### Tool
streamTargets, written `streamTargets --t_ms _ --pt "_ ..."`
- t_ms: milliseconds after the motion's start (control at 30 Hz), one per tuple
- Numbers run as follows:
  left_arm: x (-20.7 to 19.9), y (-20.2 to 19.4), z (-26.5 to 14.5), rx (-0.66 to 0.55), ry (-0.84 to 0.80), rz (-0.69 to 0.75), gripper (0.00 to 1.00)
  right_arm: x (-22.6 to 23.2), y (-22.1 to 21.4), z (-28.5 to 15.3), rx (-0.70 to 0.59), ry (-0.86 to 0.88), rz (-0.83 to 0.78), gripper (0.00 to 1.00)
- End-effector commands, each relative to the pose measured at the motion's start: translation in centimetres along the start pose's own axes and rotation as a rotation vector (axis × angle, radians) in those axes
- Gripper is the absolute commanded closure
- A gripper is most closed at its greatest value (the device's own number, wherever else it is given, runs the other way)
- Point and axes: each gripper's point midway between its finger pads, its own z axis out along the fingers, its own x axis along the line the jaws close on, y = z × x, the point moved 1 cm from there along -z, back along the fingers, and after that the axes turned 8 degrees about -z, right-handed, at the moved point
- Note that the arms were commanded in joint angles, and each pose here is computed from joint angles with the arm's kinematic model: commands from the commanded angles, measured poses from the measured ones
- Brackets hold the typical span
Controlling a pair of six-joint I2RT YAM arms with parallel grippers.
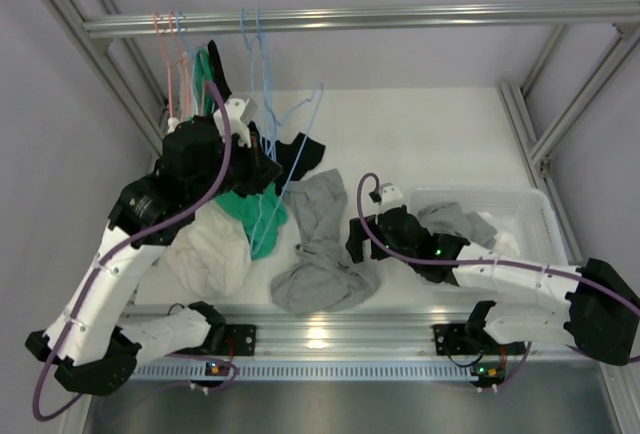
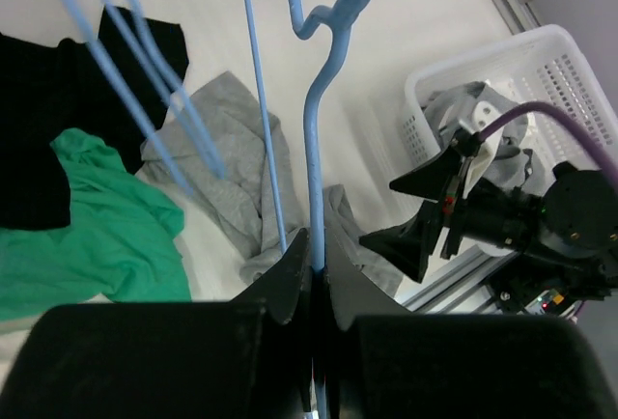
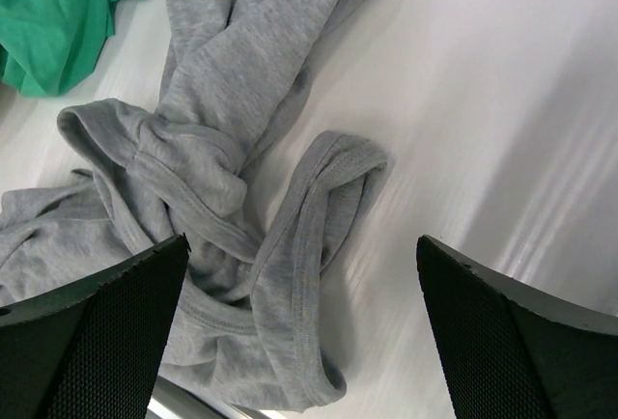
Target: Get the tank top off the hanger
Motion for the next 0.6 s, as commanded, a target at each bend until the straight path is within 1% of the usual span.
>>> streamTargets --t_ms 0,67,100,133,167,200,267,300,367,400,433,467,500,533,567 --pt "-2.6 4.0 -0.8 -0.087 -0.035 -0.001 1.00 0.7 1.9 -0.4 -0.031 0.019 0.027 0.01" --pt "-2.6 5.0 0.4 -0.087 0.013 -0.007 1.00 1.0 1.9 -0.3 -0.022 0.032 0.022 0.01" --pt "-2.8 6.4 -0.2 -0.120 0.040 -0.011 1.00 1.2 1.8 -0.3 -0.016 0.045 0.016 0.01" --pt "-2.5 6.6 1.3 -0.102 0.084 -0.013 1.00 1.4 2.1 -0.4 -0.022 0.050 0.016 0.01" --pt "-2.3 7.1 1.5 -0.112 0.121 -0.015 1.00 1.5 2.3 -0.5 -0.028 0.055 0.015 0.01" --pt "-1.4 8.2 2.4 -0.126 0.205 -0.018 1.00 1.6 2.6 -0.7 -0.037 0.064 0.017 0.01" --pt "-0.7 9.1 3.3 -0.142 0.272 -0.025 1.00 1.8 3.2 -1.1 -0.054 0.074 0.016 0.01" --pt "-0.3 9.1 5.0 -0.126 0.310 -0.022 1.00 1.9 3.7 -1.5 -0.072 0.086 0.018 0.01" --pt "-0.8 10.4 5.5 -0.149 0.315 -0.031 1.00 2.1 4.2 -2.0 -0.088 0.102 0.021 0.01" --pt "-0.6 10.3 7.1 -0.133 0.333 -0.029 1.00 2.3 4.5 -2.5 -0.103 0.113 0.023 0.01" --pt "-0.8 11.5 7.0 -0.171 0.339 -0.036 1.00 2.3 4.8 -2.7 -0.112 0.118 0.026 0.01" --pt "-0.8 12.0 7.2 -0.187 0.347 -0.037 1.00 2.4 4.9 -2.9 -0.118 0.128 0.025 0.01" --pt "-0.5 12.1 8.4 -0.184 0.373 -0.033 1.00 2.5 5.1 -3.3 -0.130 0.136 0.025 0.01" --pt "-0.6 13.4 8.2 -0.221 0.374 -0.038 1.00 2.5 5.2 -3.5 -0.135 0.140 0.025 0.01" --pt "-0.5 13.8 8.5 -0.226 0.372 -0.043 1.00 2.6 5.2 -3.7 -0.135 0.145 0.022 0.01"
